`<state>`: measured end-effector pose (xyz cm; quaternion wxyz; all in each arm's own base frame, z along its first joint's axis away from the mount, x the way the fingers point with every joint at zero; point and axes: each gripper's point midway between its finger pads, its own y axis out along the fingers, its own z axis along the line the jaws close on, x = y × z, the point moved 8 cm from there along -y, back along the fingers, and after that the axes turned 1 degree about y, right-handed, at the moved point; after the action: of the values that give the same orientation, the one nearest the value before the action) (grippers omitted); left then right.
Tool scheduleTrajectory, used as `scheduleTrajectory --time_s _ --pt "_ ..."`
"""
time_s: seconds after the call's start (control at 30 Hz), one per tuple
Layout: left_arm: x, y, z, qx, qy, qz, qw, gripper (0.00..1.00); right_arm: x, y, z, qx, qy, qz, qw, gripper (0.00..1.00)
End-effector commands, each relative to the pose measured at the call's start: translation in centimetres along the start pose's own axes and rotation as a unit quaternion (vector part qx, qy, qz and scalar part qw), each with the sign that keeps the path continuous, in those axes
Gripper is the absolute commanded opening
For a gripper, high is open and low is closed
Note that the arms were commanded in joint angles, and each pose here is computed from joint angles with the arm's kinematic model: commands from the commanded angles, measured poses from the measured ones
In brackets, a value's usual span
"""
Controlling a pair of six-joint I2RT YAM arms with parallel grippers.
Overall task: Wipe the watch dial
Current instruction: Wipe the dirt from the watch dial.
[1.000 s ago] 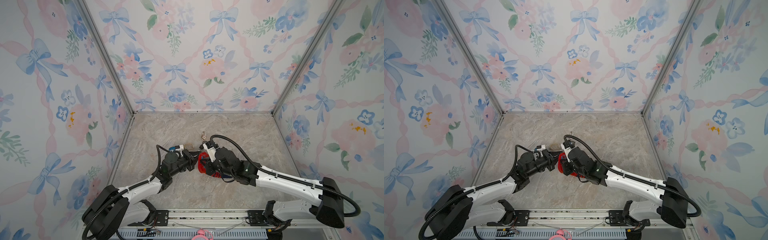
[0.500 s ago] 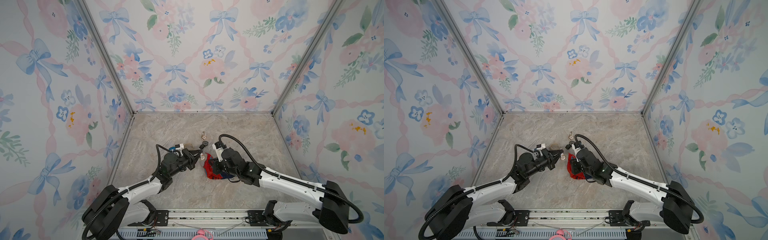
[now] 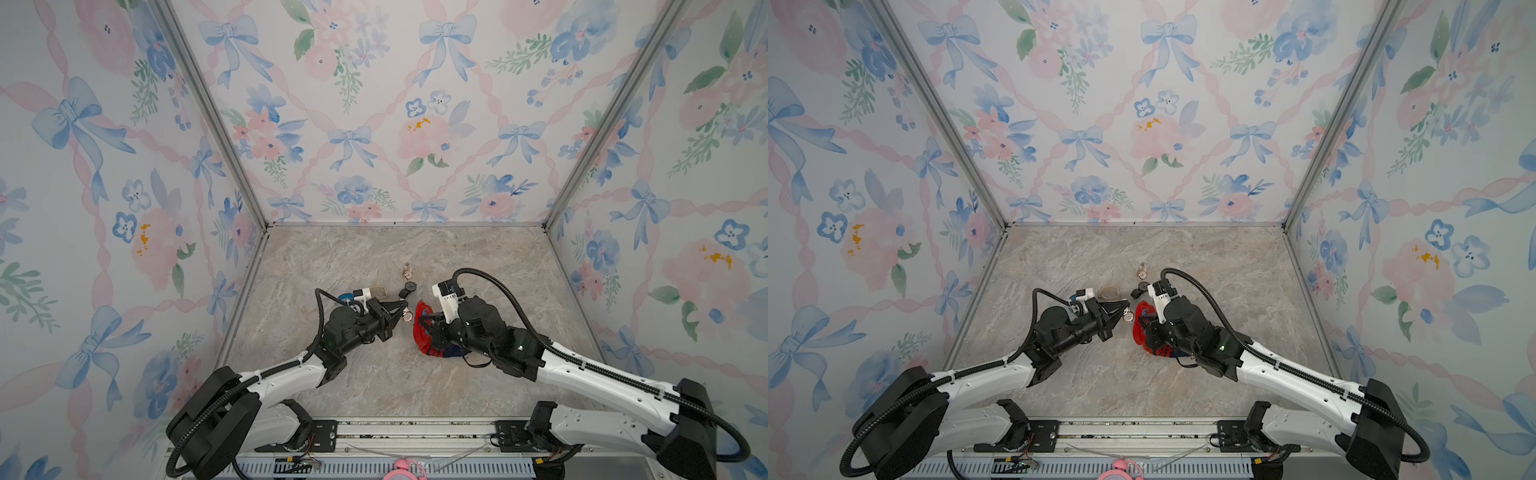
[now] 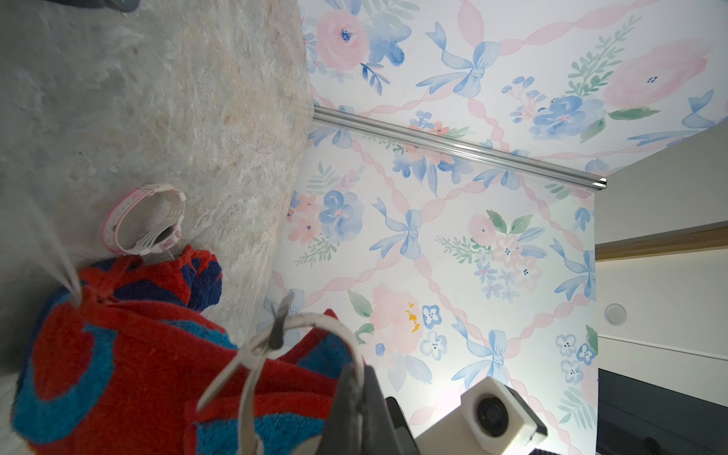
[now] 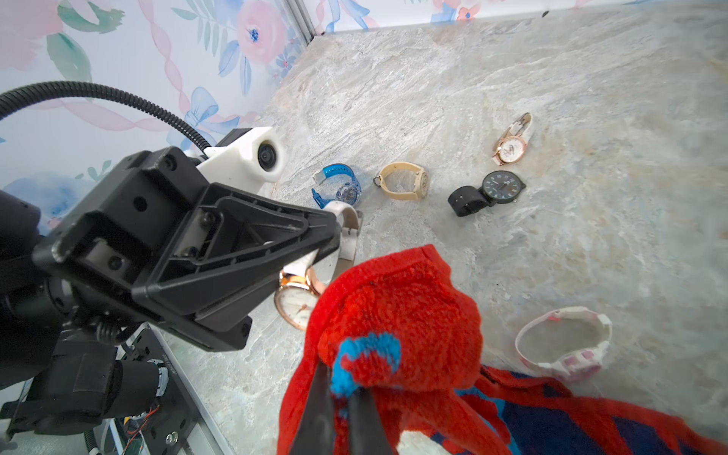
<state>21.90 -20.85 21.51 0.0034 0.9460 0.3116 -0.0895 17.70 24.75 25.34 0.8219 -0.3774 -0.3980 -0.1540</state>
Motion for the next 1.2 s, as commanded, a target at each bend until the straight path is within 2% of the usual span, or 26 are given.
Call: scheduleTrajectory --time_s 0.0,0.3,0.53,0.77,1.0,1.17 --pt "-0.4 0.2 -0.7 -0.015 0.005 0.008 1.0 0.0 1.8 0.1 1.9 0.031 -0.009 -0.027 0.999 0.0" --pt "-0.6 0.4 -0.5 -0.013 0.004 0.008 1.0 0.0 1.4 2.2 2.3 0.025 -0.008 -0.007 1.0 0.0" --pt "-0.7 0.6 -0.2 -0.008 0.003 0.007 1.0 0.0 1.4 2.5 2.7 0.033 -0.01 -0.006 0.999 0.0" --pt "-0.8 0.4 -0.3 -0.013 0.003 0.006 1.0 0.0 0.8 2.7 1.0 0.004 0.009 0.003 1.0 0.0" --pt "-0.7 0.5 -0.2 -0.011 0.002 0.004 1.0 0.0 1.2 2.6 3.0 0.027 -0.01 0.008 1.0 0.0" --pt "-0.7 0.3 -0.3 -0.015 0.002 0.0 1.0 0.0 1.1 2.1 0.3 -0.011 0.008 0.002 1.0 0.0"
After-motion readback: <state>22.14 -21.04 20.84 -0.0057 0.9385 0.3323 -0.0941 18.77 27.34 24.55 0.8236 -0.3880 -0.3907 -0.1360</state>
